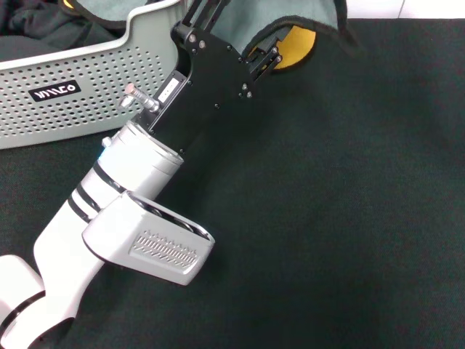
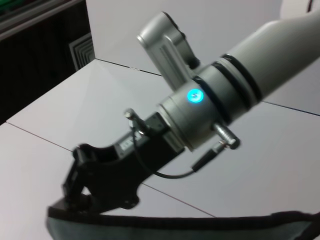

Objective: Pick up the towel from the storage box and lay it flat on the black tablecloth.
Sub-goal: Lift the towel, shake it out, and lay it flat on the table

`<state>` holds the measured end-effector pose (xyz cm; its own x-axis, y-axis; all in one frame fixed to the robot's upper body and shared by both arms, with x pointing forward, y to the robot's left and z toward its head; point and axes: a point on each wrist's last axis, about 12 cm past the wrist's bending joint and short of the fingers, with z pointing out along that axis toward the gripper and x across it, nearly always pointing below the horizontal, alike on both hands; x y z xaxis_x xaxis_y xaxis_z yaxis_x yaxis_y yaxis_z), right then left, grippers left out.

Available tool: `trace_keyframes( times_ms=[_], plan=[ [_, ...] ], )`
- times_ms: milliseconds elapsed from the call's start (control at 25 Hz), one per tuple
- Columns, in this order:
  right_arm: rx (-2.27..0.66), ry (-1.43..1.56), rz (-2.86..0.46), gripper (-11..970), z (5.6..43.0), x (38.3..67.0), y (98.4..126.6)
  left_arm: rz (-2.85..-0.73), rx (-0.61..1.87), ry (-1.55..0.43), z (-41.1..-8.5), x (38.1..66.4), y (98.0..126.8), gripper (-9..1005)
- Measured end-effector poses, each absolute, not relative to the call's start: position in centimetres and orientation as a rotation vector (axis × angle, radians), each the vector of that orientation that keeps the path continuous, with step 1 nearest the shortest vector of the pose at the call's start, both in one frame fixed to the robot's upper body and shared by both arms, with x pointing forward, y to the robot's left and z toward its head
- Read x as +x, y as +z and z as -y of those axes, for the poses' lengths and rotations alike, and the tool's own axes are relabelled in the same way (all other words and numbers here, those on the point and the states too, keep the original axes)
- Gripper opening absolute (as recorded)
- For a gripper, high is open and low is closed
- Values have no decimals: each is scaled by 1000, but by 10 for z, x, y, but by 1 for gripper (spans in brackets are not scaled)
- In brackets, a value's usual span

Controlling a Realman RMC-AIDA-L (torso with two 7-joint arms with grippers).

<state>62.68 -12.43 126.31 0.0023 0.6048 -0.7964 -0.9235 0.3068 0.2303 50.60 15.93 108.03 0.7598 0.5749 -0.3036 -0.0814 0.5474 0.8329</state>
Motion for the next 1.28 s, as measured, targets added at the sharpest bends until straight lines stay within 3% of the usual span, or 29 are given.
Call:
trace_keyframes(
  times_ms=[400, 840, 1280],
  plan=[
    [-374, 1232, -1032, 7, 135, 631, 1244, -606, 890, 396, -163, 502, 1080, 654],
    [-385, 1295, -963, 6, 121, 631, 1262, -654, 951, 366, -158, 507, 1074, 649],
    [-390, 1329, -942, 6, 118, 625, 1260, -653, 952, 342, -155, 504, 1073, 643]
  ],
)
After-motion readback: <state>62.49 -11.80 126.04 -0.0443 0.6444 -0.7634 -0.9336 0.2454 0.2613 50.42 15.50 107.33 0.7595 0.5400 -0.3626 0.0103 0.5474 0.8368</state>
